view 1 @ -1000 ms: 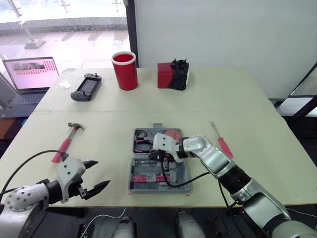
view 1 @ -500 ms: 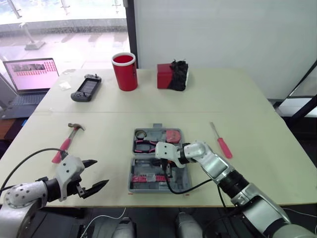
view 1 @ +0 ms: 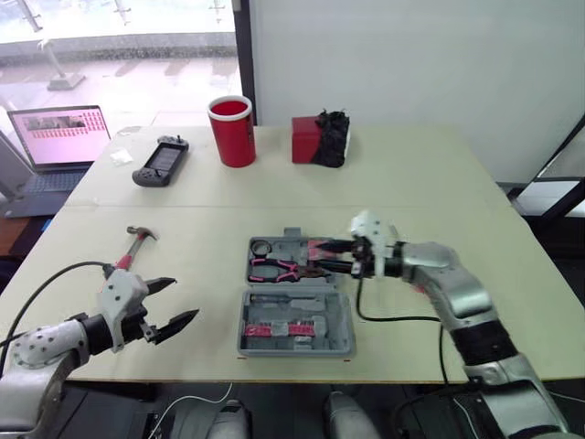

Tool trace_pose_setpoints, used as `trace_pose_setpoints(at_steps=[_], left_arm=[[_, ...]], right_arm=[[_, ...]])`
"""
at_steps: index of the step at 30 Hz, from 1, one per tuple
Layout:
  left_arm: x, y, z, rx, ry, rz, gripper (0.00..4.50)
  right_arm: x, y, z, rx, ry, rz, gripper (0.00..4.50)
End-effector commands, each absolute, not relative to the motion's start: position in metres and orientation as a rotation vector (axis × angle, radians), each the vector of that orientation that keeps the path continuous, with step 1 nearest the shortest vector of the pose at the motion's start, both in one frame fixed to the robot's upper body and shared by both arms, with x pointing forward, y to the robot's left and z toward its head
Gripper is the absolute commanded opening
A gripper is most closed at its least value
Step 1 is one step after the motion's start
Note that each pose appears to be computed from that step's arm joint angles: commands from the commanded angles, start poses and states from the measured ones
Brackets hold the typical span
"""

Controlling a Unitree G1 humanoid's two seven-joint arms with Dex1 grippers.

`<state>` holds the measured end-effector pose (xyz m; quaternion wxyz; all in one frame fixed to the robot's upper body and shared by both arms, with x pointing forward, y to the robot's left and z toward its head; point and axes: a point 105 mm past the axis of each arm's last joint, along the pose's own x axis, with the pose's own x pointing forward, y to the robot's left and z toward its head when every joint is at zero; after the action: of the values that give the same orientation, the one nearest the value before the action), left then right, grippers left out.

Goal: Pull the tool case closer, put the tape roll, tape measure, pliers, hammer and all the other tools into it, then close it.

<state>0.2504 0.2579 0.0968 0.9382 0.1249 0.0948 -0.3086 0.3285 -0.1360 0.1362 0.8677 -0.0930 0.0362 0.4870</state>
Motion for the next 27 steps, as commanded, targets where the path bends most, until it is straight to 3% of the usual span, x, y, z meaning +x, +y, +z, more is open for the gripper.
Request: trace_pose_setpoints(at_steps=[1,2,7,14,21,25,27], left_arm=[[0.243,0.281,0.097,0.265,0.160,-0.508,4.50],[0.241,0.287,0.098,0.255,0.138,-0.467,4.50],[0.228,0.321,0.103,0.214,0.036,-0.285,4.50],[0.192,0.378,0.071,0.192,0.130,-0.058,4.50],[0.190,0.383,0.072,0.169,0.109,-0.036,4.50],[0.191,0.378,0.077,0.184,0.091,-0.034,4.50],[0.187,0.375,0.079,0.182,0.080,-0.019,4.50]], right_arm=[[0.317,-0.165,0.144,-0.167,-0.003,0.907,4.08],[0.314,-0.182,0.137,-0.184,0.002,0.834,4.49],[0.291,-0.242,0.107,-0.175,0.034,0.627,4.49],[0.270,-0.332,0.084,-0.079,0.056,0.284,4.49],[0.272,-0.324,0.086,-0.078,0.043,0.345,4.49],[0.288,-0.299,0.103,-0.012,-0.014,0.443,4.49],[0.298,-0.262,0.119,0.038,-0.026,0.608,4.49]])
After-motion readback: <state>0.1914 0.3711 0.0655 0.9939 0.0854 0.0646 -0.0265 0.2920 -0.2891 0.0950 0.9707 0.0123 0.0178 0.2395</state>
